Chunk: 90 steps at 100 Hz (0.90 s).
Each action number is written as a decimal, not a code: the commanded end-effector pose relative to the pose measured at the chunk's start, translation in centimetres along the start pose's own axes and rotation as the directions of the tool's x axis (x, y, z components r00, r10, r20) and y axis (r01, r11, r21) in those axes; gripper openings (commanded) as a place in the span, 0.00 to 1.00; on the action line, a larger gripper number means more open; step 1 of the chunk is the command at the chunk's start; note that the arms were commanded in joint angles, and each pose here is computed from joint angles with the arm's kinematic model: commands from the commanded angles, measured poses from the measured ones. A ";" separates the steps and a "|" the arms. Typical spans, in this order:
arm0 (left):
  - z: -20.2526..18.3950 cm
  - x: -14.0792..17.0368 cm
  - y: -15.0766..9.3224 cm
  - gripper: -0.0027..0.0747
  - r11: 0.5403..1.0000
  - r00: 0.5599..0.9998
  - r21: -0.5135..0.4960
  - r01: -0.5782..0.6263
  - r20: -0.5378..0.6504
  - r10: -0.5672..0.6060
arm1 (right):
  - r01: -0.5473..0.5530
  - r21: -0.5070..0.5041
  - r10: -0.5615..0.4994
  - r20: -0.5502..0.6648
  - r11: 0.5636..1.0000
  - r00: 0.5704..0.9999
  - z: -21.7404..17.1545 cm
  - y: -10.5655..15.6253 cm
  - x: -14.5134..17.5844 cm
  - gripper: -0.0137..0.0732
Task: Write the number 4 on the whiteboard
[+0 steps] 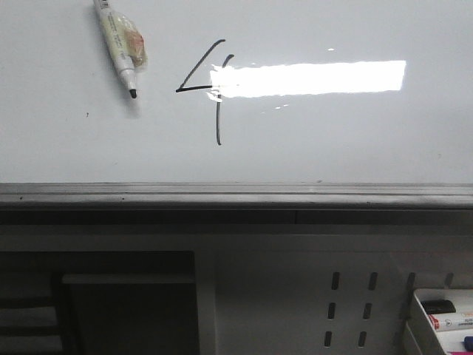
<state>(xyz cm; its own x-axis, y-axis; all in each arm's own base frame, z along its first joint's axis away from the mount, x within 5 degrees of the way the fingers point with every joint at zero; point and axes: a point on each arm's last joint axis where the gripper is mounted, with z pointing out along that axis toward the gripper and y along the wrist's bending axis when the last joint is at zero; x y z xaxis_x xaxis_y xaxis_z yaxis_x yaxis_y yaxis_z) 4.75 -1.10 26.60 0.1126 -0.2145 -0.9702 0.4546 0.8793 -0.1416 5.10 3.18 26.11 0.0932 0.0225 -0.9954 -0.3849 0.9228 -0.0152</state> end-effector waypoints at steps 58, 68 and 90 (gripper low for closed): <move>0.1 -0.8 0.0 0.01 1.000 1.000 -0.007 -0.013 0.017 0.013 | -0.009 0.027 0.009 0.025 1.000 1.000 0.1 -0.2 -0.9 0.08; 0.1 -0.8 0.2 0.01 0.999 1.000 -0.033 -0.015 0.017 0.016 | -0.009 0.027 0.009 0.025 1.000 1.000 0.1 -0.2 -0.9 0.08; 0.1 -1.0 0.2 0.01 0.990 0.990 -0.038 -0.133 0.043 0.134 | -0.009 0.027 0.009 0.025 1.000 1.000 0.1 -0.2 -0.9 0.08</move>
<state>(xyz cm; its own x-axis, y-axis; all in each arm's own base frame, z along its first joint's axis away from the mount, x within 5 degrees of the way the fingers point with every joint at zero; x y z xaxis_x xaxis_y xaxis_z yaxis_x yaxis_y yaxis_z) 4.99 -0.61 26.53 0.1318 -0.1865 -0.9736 0.3963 0.9102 -0.1207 5.10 3.17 26.12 0.0934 0.0249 -0.9953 -0.3833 0.9235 -0.0129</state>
